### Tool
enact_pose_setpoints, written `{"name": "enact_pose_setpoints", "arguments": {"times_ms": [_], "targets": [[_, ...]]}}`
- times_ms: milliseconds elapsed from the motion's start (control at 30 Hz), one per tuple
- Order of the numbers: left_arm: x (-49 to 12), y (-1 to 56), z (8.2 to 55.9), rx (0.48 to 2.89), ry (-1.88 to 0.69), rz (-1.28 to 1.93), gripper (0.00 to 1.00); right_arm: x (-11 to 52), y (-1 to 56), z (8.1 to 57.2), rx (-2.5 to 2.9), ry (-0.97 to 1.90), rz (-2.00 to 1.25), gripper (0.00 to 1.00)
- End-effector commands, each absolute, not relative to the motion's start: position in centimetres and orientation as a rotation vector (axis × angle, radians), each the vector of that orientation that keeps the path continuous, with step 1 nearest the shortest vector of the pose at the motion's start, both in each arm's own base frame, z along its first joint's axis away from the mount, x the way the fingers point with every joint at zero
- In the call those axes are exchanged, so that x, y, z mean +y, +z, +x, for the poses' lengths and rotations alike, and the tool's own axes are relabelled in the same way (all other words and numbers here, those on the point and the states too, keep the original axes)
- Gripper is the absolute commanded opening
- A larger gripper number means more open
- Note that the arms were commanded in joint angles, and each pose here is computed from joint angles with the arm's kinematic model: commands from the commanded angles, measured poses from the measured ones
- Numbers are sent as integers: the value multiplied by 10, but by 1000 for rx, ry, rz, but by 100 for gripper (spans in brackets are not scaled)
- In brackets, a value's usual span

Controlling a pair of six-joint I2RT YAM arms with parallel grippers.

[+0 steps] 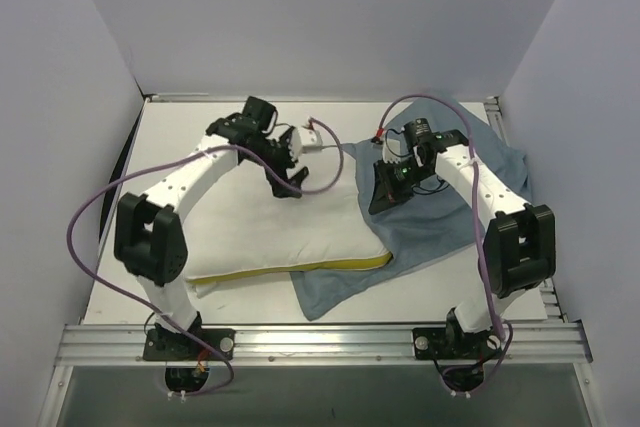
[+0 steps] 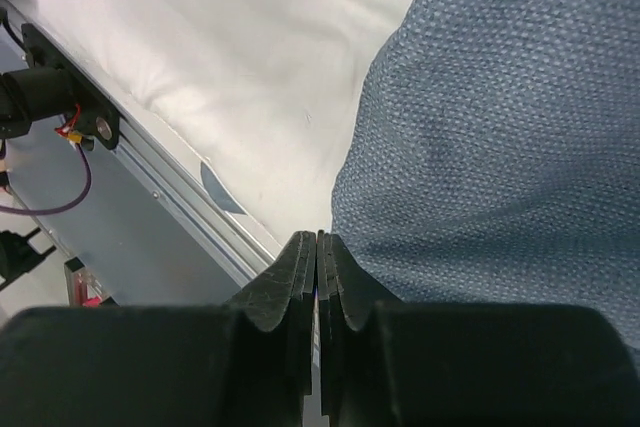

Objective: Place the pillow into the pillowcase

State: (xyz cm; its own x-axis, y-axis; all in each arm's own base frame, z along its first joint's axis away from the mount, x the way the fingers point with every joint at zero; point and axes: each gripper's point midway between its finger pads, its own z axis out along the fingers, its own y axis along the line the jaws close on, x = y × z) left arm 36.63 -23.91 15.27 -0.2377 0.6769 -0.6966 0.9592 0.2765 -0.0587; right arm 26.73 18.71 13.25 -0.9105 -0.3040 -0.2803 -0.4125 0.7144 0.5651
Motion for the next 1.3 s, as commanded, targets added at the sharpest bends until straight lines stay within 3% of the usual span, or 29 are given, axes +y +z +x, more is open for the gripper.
{"name": "enact_pose_setpoints", "arguments": {"times_ms": [0,133,167,233,367,400,467,500,533,633,833,1100,1167,1233,1267], "targets": [[-274,168,268,1756,-709,1792,97,187,148,261,2713,989,-538,0],[-263,114,223,1810,-627,1961,97,183,139,251,2745,960,-508,0],[-270,110,229,1829,-598,1906,98,180,138,250,2746,942,-504,10],[-266,92,232,1868,-514,1906,97,170,134,247,2771,908,-454,16],[-271,70,251,1842,-378,1901,97,137,142,238,2757,879,-240,58],[-273,65,251,1842,-373,1914,95,127,143,234,2768,866,-179,61],[-277,54,256,1884,-377,1901,80,114,143,219,2793,793,-146,62],[-280,52,259,1912,-386,1882,59,112,141,213,2802,771,-139,62],[-283,45,262,1962,-420,1856,51,111,137,207,2820,746,-133,63],[-296,51,272,2069,-533,1736,22,113,117,189,2893,633,-211,59],[-312,68,282,2137,-675,1595,0,109,89,212,2891,383,-332,59],[-325,91,276,2097,-795,1570,0,95,62,244,2877,176,-283,45],[-330,102,280,2093,-811,1540,0,101,57,249,2882,204,-289,35],[-333,109,283,2094,-842,1513,0,108,55,251,2883,248,-300,14],[-335,112,285,2110,-853,1490,0,112,55,252,2877,282,-304,8]]}}
